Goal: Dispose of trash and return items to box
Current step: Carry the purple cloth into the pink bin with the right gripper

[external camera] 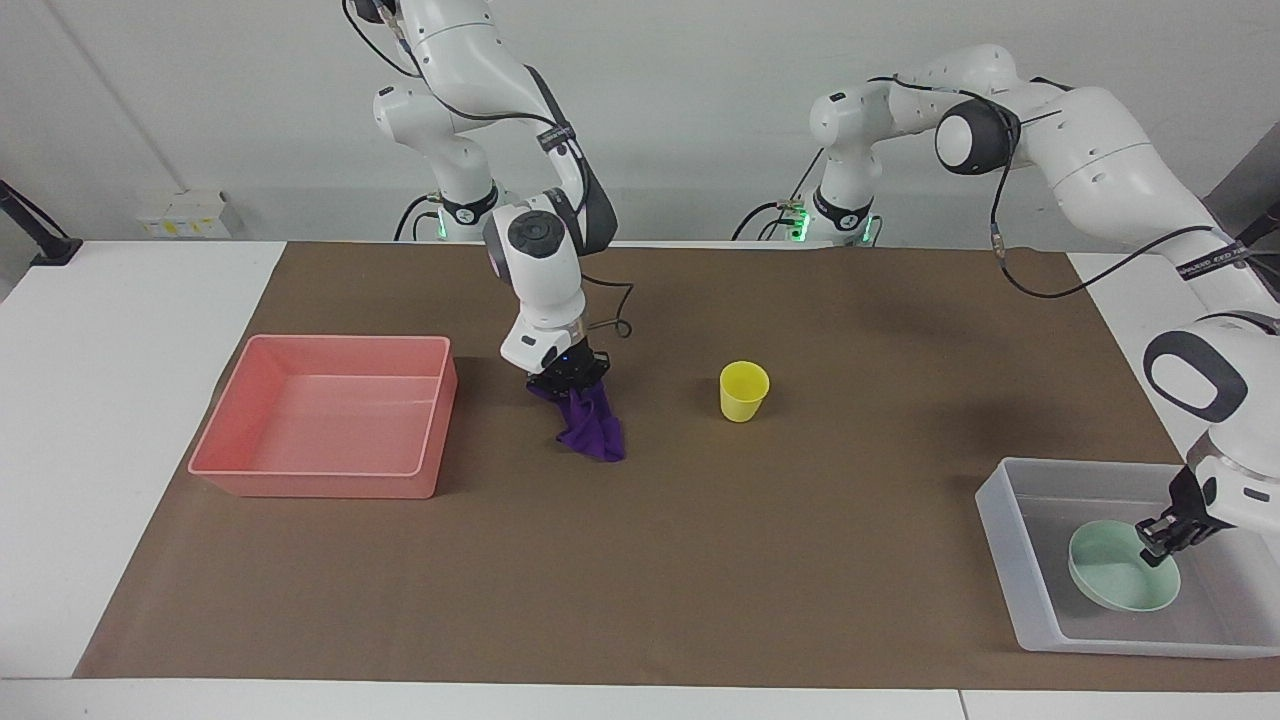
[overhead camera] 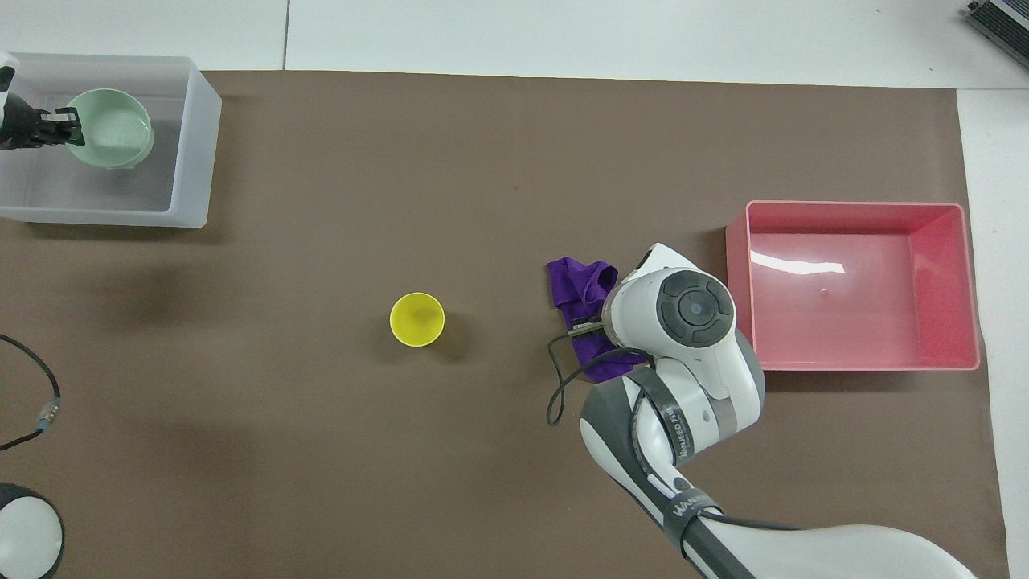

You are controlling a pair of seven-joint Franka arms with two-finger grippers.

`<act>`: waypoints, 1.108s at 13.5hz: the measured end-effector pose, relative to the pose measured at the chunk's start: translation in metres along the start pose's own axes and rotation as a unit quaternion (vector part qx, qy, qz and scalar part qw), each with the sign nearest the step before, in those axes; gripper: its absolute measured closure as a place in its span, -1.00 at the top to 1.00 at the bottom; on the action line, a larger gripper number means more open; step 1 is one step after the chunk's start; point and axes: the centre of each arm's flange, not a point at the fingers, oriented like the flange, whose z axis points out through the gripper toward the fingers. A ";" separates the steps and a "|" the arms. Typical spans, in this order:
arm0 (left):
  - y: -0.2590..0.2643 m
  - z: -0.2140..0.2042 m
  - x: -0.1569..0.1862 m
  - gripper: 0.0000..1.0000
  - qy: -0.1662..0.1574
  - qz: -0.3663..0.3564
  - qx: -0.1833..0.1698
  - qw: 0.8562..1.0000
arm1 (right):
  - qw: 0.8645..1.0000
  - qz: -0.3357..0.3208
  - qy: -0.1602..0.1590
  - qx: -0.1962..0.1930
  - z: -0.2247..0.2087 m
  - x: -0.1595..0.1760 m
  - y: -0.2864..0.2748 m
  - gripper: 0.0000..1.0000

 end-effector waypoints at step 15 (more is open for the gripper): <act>0.011 -0.068 0.007 0.67 0.035 0.045 -0.002 0.998 | 0.991 0.135 0.022 -0.008 -0.216 0.017 0.111 -0.84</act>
